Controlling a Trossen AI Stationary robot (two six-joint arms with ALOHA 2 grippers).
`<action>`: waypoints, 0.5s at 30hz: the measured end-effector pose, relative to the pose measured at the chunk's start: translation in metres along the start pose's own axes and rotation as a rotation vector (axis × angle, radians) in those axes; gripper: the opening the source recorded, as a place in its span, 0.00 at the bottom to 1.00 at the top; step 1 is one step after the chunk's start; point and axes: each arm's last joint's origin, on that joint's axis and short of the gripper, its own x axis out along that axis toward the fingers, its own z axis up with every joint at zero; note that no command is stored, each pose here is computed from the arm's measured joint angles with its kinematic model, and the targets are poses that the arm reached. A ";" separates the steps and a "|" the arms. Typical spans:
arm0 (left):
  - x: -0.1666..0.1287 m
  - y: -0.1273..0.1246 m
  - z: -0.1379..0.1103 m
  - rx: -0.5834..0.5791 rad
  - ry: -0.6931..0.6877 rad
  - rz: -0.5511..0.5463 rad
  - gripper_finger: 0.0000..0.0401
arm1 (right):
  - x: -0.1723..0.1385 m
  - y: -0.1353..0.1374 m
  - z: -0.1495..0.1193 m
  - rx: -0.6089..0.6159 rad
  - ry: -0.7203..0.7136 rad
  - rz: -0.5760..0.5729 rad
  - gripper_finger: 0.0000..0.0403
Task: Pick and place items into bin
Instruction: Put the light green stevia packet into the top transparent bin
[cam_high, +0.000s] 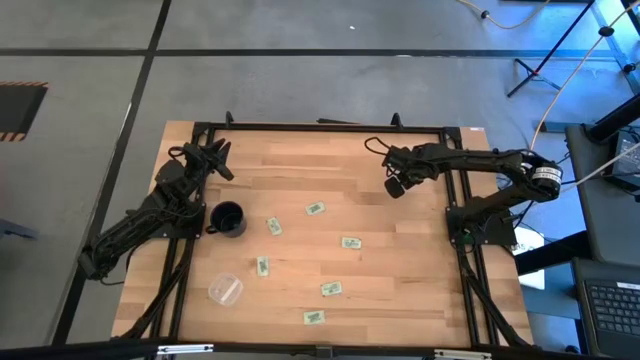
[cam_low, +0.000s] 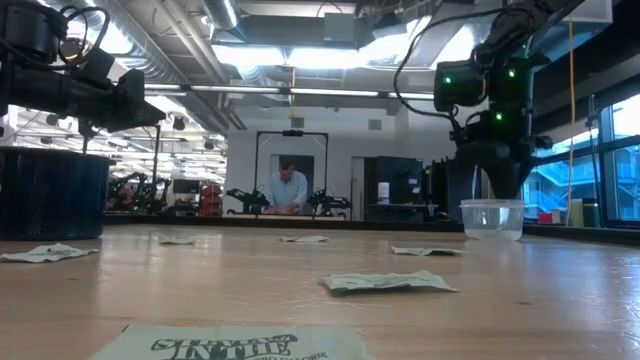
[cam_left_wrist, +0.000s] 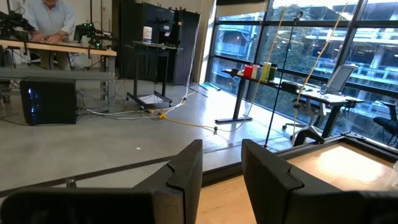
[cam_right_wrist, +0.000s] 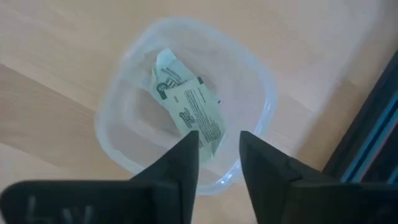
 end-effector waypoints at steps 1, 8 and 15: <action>0.000 0.000 0.000 0.000 0.000 0.000 0.27 | -0.005 0.001 0.003 -0.001 -0.007 0.005 0.32; 0.000 0.000 0.000 0.000 0.000 0.000 0.27 | -0.036 0.026 0.018 -0.118 -0.146 0.180 0.33; 0.000 0.000 0.000 0.000 0.001 0.000 0.27 | -0.050 0.068 0.000 -0.219 -0.191 0.467 0.33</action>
